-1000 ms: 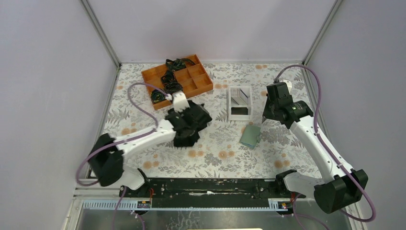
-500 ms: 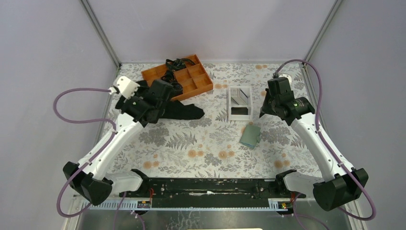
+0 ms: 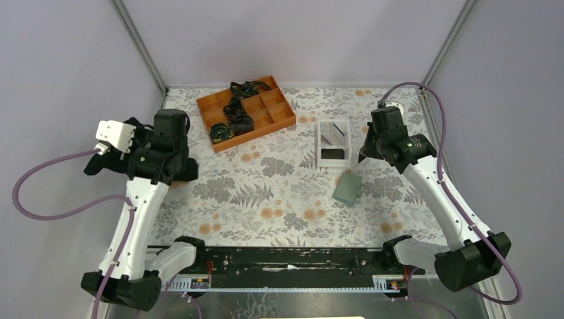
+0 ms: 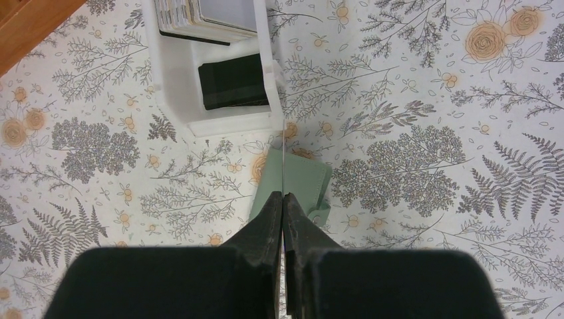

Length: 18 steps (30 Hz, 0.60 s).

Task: Put the credit cards into the card holder
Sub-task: Place the distractor at the center of the board.

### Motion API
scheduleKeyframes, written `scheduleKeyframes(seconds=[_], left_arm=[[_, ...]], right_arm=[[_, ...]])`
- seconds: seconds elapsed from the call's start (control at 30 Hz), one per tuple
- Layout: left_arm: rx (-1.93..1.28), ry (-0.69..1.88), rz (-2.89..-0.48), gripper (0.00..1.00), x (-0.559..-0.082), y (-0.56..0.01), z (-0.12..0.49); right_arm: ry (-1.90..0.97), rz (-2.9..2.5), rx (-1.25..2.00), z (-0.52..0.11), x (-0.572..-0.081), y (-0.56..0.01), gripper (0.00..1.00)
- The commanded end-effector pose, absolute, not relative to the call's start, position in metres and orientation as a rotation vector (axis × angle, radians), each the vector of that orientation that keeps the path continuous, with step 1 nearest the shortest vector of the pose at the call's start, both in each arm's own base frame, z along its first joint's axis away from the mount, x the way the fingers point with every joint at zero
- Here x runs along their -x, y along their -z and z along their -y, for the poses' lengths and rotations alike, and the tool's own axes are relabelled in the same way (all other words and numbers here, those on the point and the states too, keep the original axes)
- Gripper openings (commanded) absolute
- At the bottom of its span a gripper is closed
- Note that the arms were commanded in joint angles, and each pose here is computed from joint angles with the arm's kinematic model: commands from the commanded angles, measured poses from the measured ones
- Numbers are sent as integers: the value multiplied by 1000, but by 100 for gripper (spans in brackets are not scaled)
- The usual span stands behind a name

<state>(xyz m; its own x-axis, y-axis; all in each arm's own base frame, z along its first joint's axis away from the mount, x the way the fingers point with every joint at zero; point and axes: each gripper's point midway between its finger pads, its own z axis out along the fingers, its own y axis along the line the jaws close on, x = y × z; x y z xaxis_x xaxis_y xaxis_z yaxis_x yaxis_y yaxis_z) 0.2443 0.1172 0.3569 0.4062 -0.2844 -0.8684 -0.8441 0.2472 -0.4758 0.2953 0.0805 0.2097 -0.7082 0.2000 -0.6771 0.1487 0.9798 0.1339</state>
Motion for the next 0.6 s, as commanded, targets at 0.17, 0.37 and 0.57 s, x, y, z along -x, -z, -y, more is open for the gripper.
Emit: scheduleKeyframes(seconds=[0.17, 0.37, 0.57], left_arm=[[1325, -543, -1359, 0, -296, -266, -128], [1355, -490, -1652, 7, -302, -175, -101], [1388, -368, -1800, 62, -280, -143, -75]], right_arm=[[-117, -2327, -210, -86, -301, -219, 0], [-120, -2342, -214, -87, -299, -208, 0], [-118, -2362, -228, -87, -299, -197, 0]])
